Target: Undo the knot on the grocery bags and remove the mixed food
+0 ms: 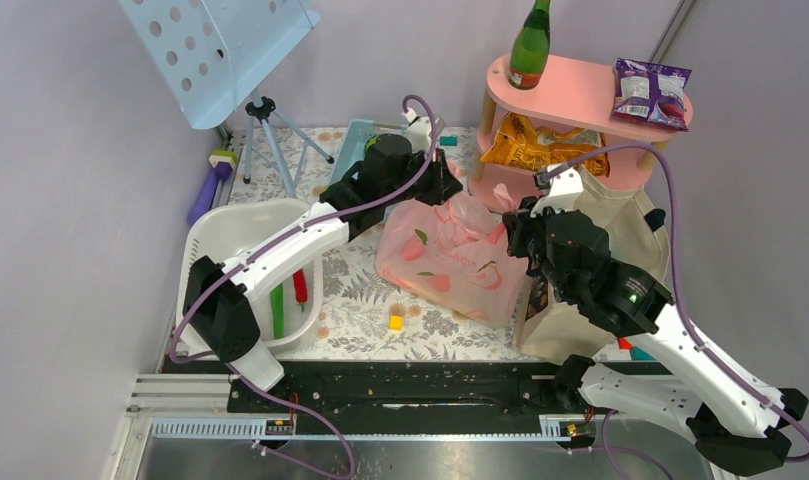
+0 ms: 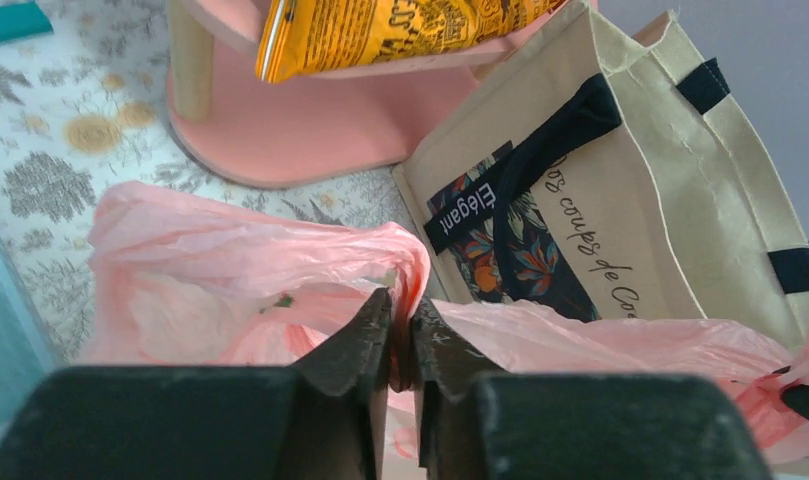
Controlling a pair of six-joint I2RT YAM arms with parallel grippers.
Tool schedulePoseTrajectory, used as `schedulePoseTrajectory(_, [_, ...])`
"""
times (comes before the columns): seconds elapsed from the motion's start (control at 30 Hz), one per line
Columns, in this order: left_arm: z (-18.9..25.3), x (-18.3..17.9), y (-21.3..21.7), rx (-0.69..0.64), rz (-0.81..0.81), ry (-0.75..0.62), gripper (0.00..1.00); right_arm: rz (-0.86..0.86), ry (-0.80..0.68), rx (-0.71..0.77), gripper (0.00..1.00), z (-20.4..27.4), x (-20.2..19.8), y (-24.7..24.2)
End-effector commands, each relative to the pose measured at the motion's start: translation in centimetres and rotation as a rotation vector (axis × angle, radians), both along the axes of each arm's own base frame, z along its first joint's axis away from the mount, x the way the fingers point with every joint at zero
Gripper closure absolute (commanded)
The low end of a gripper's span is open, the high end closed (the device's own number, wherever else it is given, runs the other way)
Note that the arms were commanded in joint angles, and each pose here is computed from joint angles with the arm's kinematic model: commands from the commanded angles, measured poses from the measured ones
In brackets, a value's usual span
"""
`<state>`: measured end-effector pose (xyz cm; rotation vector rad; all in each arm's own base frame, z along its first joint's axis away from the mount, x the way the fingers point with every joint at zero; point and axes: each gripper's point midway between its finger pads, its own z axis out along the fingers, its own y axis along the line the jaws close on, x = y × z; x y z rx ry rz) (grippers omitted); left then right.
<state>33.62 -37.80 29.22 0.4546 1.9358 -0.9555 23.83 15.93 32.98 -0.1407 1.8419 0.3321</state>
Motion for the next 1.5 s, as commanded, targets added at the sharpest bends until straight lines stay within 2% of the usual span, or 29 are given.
schedulePoseTrajectory(0.0, [5.3, 0.5, -1.0, -0.114, -0.032, -0.155, 0.97, -0.056, -0.027, -0.001, 1.0, 0.6, 0.2, -1.3])
schedulePoseTrajectory(0.03, [5.6, 0.6, -0.6, -0.113, -0.019, -0.169, 1.0, -0.059, -0.025, -0.004, 1.0, 0.4, 0.3, -1.4])
schedulePoseTrajectory(0.2, [7.5, 0.3, 3.0, -0.131, 0.044, -0.24, 1.0, -0.067, -0.012, 0.021, 1.0, -0.8, 0.8, -1.2])
schedulePoseTrajectory(0.3, [7.3, -0.7, 5.7, -0.146, 0.003, -0.2, 1.0, -0.082, 0.023, 0.06, 1.0, -2.2, 1.5, -1.2])
schedulePoseTrajectory(0.47, [6.2, -4.2, 9.2, -0.005, -0.121, -0.205, 1.0, -0.132, 0.082, 0.095, 0.98, -3.6, 3.0, -2.6])
schedulePoseTrajectory(0.6, [4.8, -7.0, 10.6, 0.05, -0.204, -0.182, 1.0, -0.2, 0.103, 0.122, 0.79, -4.0, 4.1, -4.9])
schedulePoseTrajectory(0.8, [6.4, -8.8, 11.5, 0.004, -0.25, -0.254, 1.0, -0.285, 0.107, 0.138, 0.52, -2.8, 4.6, -8.0])
schedulePoseTrajectory(0.87, [7.0, -9.1, 11.5, -0.033, -0.258, -0.268, 1.0, -0.269, 0.104, 0.136, 0.33, -1.9, 4.4, -8.1])
schedulePoseTrajectory(0.93, [7.0, -9.1, 11.5, -0.068, -0.248, -0.261, 1.0, -0.203, 0.095, 0.134, 0.04, -0.8, 3.8, -7.4])
schedulePoseTrajectory(0.97, [6.4, -9.0, 11.6, -0.074, -0.226, -0.246, 1.0, -0.147, 0.082, 0.125, 0.01, -0.1, 3.6, -6.7])
schedulePoseTrajectory(1.1, [4.4, -7.8, 11.9, -0.073, -0.144, -0.176, 1.0, 0.109, 0.045, 0.127, 0.0, 2.6, 2.0, -3.2])
schedulePoseTrajectory(1.27, [3.9, -6.6, 12.7, -0.031, -0.067, -0.152, 1.0, 0.407, -0.014, 0.225, 0.04, 7.3, -0.2, 1.5])
schedulePoseTrajectory(1.37, [3.6, -6.4, 13.2, -0.009, -0.036, -0.158, 1.0, 0.499, -0.026, 0.25, 0.08, 9.5, 0.0, 3.3])
schedulePoseTrajectory(1.47, [4.1, -6.7, 13.4, -0.014, -0.043, -0.179, 1.0, 0.529, 0.005, 0.198, 0.1, 10.2, 0.8, 4.8])
